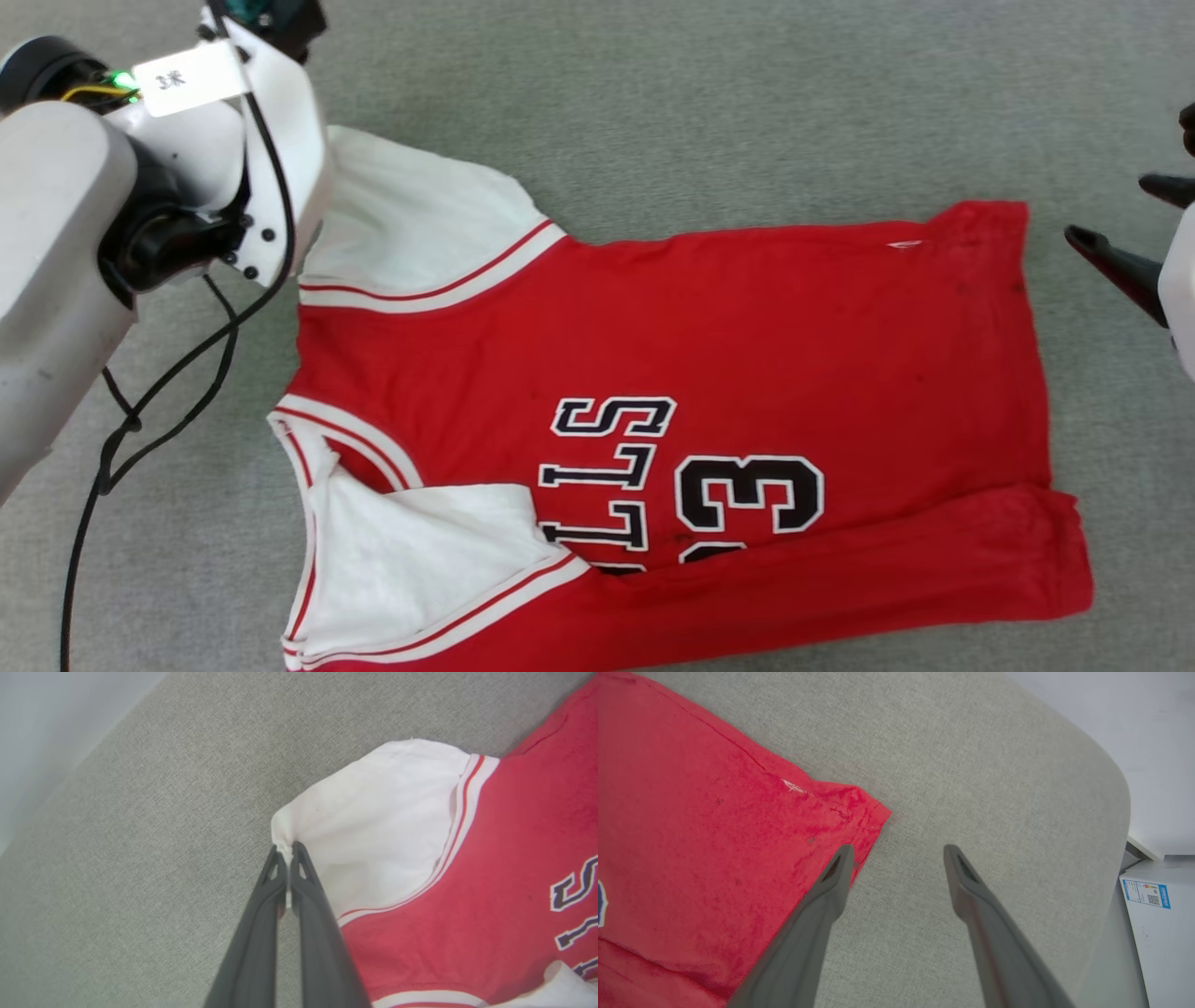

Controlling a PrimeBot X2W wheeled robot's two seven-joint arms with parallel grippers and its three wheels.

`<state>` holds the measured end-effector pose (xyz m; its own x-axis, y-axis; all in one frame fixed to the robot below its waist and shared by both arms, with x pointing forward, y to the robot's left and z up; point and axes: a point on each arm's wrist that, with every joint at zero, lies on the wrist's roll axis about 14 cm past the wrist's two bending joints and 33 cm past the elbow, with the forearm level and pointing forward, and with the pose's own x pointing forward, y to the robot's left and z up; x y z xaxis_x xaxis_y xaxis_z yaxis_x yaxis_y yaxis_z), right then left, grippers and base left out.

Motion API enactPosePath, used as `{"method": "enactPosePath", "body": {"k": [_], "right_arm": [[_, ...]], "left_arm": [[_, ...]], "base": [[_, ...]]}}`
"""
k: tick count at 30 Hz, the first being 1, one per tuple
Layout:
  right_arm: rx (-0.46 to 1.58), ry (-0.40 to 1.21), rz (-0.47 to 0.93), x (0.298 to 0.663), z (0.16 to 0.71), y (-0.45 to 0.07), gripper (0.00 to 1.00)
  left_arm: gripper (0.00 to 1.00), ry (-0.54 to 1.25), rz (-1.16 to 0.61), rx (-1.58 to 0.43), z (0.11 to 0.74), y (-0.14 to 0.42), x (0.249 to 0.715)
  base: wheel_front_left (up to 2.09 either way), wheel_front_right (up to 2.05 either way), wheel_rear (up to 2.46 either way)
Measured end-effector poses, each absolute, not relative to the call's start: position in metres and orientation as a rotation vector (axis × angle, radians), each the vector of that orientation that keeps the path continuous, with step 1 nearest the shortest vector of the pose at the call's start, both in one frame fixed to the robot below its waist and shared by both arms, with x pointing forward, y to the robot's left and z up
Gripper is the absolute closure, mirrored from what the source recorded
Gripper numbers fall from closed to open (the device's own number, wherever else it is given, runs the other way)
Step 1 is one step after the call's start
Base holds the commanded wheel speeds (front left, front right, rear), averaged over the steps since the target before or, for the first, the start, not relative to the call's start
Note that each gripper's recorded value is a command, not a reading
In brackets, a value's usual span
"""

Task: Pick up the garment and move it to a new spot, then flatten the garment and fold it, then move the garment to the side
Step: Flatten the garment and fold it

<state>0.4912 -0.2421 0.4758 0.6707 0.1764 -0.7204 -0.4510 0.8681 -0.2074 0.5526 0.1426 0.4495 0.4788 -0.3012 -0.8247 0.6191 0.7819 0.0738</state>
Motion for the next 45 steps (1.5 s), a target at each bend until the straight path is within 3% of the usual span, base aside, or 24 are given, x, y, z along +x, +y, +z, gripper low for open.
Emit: {"method": "enactPosePath", "body": {"k": [7,16,20,21,22,34,45], "right_arm": [[-0.388,1.047,0.377,0.499,0.439,-0.244,0.0],[-0.391,1.23,0.459,0.494,0.369,-0.22,0.0],[-0.367,1.231,0.467,0.496,0.355,-0.22,0.0],[-0.364,1.224,0.466,0.497,0.355,-0.22,0.6],[-0.36,1.213,0.465,0.497,0.356,-0.22,1.0],[-0.299,0.96,0.474,0.5,0.414,-0.211,1.0],[-0.236,0.815,0.504,0.448,0.448,-0.212,1.0]], "left_arm": [[1.0,0.877,-0.607,0.4,0.448,0.139,0.552],[1.0,0.861,-0.622,0.409,0.435,0.14,0.561],[1.0,0.877,-0.624,0.41,0.424,0.143,0.559],[1.0,0.872,-0.623,0.409,0.424,0.143,0.56],[1.0,0.864,-0.622,0.408,0.426,0.143,0.56],[1.0,0.696,-0.622,0.391,0.485,0.141,0.542],[1.0,0.65,-0.619,0.366,0.507,0.156,0.464]], "base": [[0.0,0.0,0.0],[0.0,0.0,0.0],[0.0,0.0,0.0],[0.0,0.0,0.0],[0.0,0.0,0.0],[0.0,0.0,0.0],[0.0,0.0,0.0]]}}
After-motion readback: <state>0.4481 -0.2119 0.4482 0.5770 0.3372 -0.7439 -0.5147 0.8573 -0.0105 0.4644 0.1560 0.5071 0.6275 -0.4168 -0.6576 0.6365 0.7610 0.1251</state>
